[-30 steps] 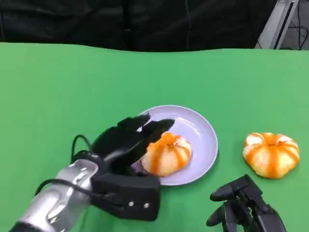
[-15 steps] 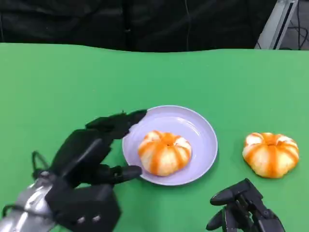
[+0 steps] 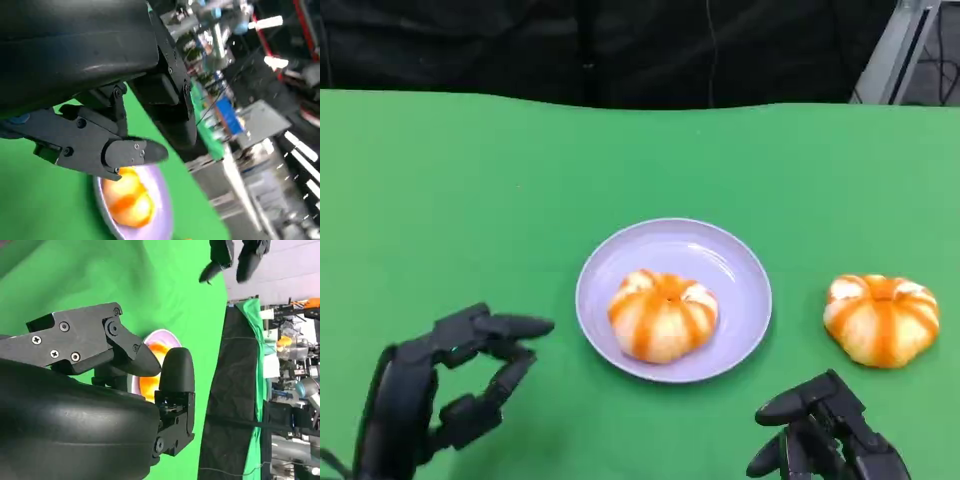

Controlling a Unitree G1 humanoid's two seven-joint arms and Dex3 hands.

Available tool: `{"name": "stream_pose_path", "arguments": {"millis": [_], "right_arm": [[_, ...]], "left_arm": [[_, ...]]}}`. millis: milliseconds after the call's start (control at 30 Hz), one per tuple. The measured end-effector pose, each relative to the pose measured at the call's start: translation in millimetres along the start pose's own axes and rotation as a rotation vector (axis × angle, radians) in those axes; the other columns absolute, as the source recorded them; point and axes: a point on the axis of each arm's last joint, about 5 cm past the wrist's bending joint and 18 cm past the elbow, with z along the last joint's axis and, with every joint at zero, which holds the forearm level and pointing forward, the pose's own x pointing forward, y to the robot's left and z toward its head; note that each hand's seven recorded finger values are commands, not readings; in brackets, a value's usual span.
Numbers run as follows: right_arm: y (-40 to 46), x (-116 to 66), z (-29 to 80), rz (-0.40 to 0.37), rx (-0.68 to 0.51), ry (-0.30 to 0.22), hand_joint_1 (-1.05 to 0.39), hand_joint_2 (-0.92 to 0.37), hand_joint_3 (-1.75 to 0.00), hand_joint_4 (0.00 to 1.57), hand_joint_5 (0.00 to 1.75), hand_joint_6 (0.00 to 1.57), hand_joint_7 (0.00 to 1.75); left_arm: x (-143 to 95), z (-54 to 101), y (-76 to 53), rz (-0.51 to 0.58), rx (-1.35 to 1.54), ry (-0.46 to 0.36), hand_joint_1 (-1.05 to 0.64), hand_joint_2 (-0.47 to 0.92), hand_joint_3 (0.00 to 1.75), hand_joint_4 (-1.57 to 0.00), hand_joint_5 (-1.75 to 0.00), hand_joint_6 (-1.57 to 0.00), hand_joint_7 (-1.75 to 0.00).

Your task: Grasp the bread from the table and place it into the plate.

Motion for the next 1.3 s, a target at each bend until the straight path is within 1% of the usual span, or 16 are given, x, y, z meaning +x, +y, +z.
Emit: {"name": "stream_pose_path", "arguments": {"millis": [100,167,333,500,767,1033,1300], "right_arm": [[-1.5,1.0,0.5,0.0,-0.01,-0.006,-0.27,-0.92,-0.98,0.31,1.75,0.14,1.75],[-2.5,2.3,0.9,0.002,-0.021,-0.011,-0.27,-0.92,-0.99,0.31,1.75,0.14,1.75],[-4.4,2.8,0.6,0.003,-0.029,-0.012,-0.27,-0.92,-0.98,0.31,1.75,0.14,1.75],[-6.9,2.2,0.0,0.007,-0.026,-0.01,-0.27,-0.92,-0.98,0.31,1.75,0.13,1.75],[-7.7,2.3,-0.1,0.006,-0.025,-0.018,-0.26,-0.92,-0.99,0.31,1.75,0.13,1.75],[-8.6,2.6,-0.9,0.01,-0.028,-0.024,-0.26,-0.92,-0.97,0.31,1.75,0.12,1.75],[-9.0,0.1,-2.3,0.011,-0.027,-0.019,-0.27,-0.92,-0.98,0.29,1.75,0.14,1.75]], "left_arm": [[-3.0,-1.5,0.3,0.001,-0.03,0.001,-0.01,0.5,1.2,-0.81,-1.67,-0.79,-1.49],[-5.5,-3.5,-1.3,-0.003,-0.051,0.01,-0.01,0.48,1.21,-0.8,-1.68,-0.79,-1.51],[-8.4,-5.9,-4.7,-0.007,-0.125,0.027,-0.01,0.49,1.19,-0.8,-1.66,-0.79,-1.48],[-15.1,-7.5,-13.7,0.002,-0.223,0.087,0.0,0.53,1.15,-0.83,-1.67,-0.79,-1.49],[-18.1,-5.7,-21.0,0.009,-0.27,0.11,-0.02,0.55,1.13,-0.85,-1.66,-0.81,-1.49],[-18.3,-4.8,-23.0,0.019,-0.28,0.113,-0.03,0.53,1.17,-0.85,-1.65,-0.81,-1.48],[-20.3,-5.6,-23.9,0.01,-0.284,0.113,-0.03,0.47,1.24,-0.85,-1.65,-0.82,-1.48]]}}
